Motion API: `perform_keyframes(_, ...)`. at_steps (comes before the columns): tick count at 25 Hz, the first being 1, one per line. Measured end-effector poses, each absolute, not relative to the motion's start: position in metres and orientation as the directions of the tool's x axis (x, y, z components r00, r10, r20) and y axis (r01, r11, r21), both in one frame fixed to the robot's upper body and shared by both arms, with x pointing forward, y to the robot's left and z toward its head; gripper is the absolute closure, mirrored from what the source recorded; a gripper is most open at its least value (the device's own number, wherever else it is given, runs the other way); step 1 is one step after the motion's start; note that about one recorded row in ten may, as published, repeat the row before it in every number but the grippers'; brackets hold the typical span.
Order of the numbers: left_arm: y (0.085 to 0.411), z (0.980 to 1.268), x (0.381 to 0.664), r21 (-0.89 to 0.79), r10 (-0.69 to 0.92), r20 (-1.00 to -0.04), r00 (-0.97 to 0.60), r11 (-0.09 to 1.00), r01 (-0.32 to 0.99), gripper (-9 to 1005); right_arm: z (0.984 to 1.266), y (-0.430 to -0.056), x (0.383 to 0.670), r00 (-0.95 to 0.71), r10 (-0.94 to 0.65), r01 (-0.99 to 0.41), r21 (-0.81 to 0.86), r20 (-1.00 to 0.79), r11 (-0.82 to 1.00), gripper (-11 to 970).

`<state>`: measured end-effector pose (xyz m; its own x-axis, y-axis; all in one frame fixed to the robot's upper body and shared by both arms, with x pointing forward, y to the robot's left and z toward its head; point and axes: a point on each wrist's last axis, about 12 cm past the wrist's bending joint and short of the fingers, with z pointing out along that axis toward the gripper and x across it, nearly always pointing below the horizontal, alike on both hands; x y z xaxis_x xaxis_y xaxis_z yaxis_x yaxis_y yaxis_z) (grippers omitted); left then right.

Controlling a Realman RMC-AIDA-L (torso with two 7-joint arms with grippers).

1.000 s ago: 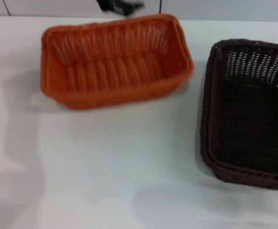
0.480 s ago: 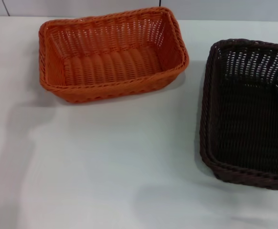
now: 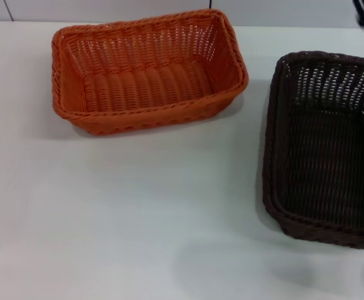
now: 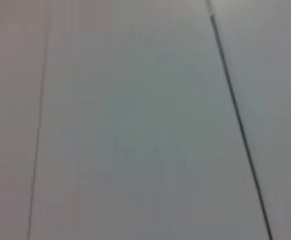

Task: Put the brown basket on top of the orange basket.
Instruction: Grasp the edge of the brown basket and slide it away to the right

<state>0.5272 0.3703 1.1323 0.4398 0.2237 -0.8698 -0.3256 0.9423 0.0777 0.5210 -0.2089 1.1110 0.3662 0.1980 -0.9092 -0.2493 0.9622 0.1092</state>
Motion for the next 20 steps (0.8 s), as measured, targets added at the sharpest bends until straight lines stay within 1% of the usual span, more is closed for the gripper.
perform_keyframes(1,0.376,1.114,0.515,0.066,0.211,-0.881,0.424,0.941,-0.331,152,1.126,-0.201,0.529,0.326,0.215,-0.309,0.112,-0.921,0.944,134)
perform_keyframes(2,0.376,1.114,0.515,0.066,0.211,-0.881,0.424,0.941,-0.331,152,1.143,-0.195,0.538,0.284,0.225,-0.364,0.112,-0.932,0.925,134)
perform_keyframes(3,0.38,1.104,0.507,0.077,0.222,-0.888,0.404,0.935,-0.346,152,1.164,-0.186,0.547,0.251,0.234,-0.413,0.115,-0.939,0.903,134)
perform_keyframes(4,0.385,1.09,0.497,0.092,0.236,-0.902,0.363,0.924,-0.372,152,1.205,-0.172,0.565,0.164,0.214,-0.49,0.109,-0.963,0.865,134)
perform_keyframes(5,0.385,1.09,0.497,0.092,0.236,-0.902,0.363,0.924,-0.372,152,1.205,-0.172,0.565,0.164,0.214,-0.49,0.109,-0.963,0.865,134)
perform_keyframes(6,0.39,1.078,0.489,0.099,0.237,-0.918,0.317,0.913,-0.395,152,1.249,-0.162,0.582,0.109,0.203,-0.526,0.117,-0.973,0.842,134)
perform_keyframes(7,0.39,1.078,0.489,0.099,0.237,-0.918,0.317,0.913,-0.395,152,1.249,-0.162,0.582,0.109,0.203,-0.526,0.117,-0.973,0.842,134)
perform_keyframes(8,0.393,1.072,0.485,0.104,0.237,-0.927,0.292,0.907,-0.408,152,1.266,-0.158,0.588,0.082,0.189,-0.54,0.116,-0.979,0.834,134)
perform_keyframes(9,0.399,1.061,0.479,0.11,0.234,-0.941,0.245,0.895,-0.433,152,1.294,-0.153,0.598,0.008,0.121,-0.559,0.096,-0.993,0.824,134)
perform_keyframes(10,0.399,1.061,0.479,0.11,0.234,-0.941,0.245,0.895,-0.433,152,1.294,-0.153,0.598,0.008,0.121,-0.559,0.096,-0.993,0.824,134)
perform_keyframes(11,0.402,1.056,0.475,0.116,0.235,-0.947,0.22,0.887,-0.447,152,1.306,-0.151,0.599,-0.079,0.022,-0.594,0.065,-0.997,0.802,134)
perform_keyframes(12,0.402,1.056,0.475,0.116,0.235,-0.947,0.22,0.887,-0.447,152,1.306,-0.151,0.599,-0.079,0.022,-0.594,0.065,-0.997,0.802,134)
perform_keyframes(13,0.403,1.054,0.474,0.122,0.239,-0.948,0.209,0.883,-0.454,152,1.305,-0.152,0.597,-0.145,-0.045,-0.624,0.056,-0.988,0.78,135)
perform_keyframes(14,0.406,1.051,0.472,0.131,0.245,-0.951,0.191,0.874,-0.468,152,1.3,-0.153,0.589,-0.291,-0.179,-0.693,0.078,-0.94,0.716,135)
perform_keyframes(15,0.406,1.051,0.472,0.131,0.245,-0.951,0.191,0.874,-0.468,152,1.3,-0.153,0.589,-0.291,-0.179,-0.693,0.078,-0.94,0.716,135)
perform_keyframes(16,0.409,1.049,0.471,0.143,0.252,-0.953,0.169,0.863,-0.484,152,1.296,-0.16,0.58,-0.402,-0.28,-0.735,0.125,-0.872,0.666,135)
perform_keyframes(17,0.409,1.049,0.471,0.143,0.252,-0.953,0.169,0.863,-0.484,152,1.296,-0.16,0.58,-0.402,-0.28,-0.735,0.125,-0.872,0.666,135)
perform_keyframes(18,0.41,1.048,0.471,0.149,0.256,-0.954,0.158,0.857,-0.493,152,1.294,-0.165,0.576,-0.44,-0.32,-0.75,0.147,-0.839,0.645,135)
perform_keyframes(19,0.411,1.047,0.471,0.153,0.259,-0.954,0.15,0.853,-0.498,152,1.289,-0.178,0.56,-0.502,-0.42,-0.783,0.192,-0.756,0.591,135)
perform_keyframes(20,0.412,1.046,0.471,0.154,0.258,-0.955,0.144,0.852,-0.5,152,1.288,-0.183,0.554,-0.515,-0.455,-0.794,0.204,-0.726,0.572,135)
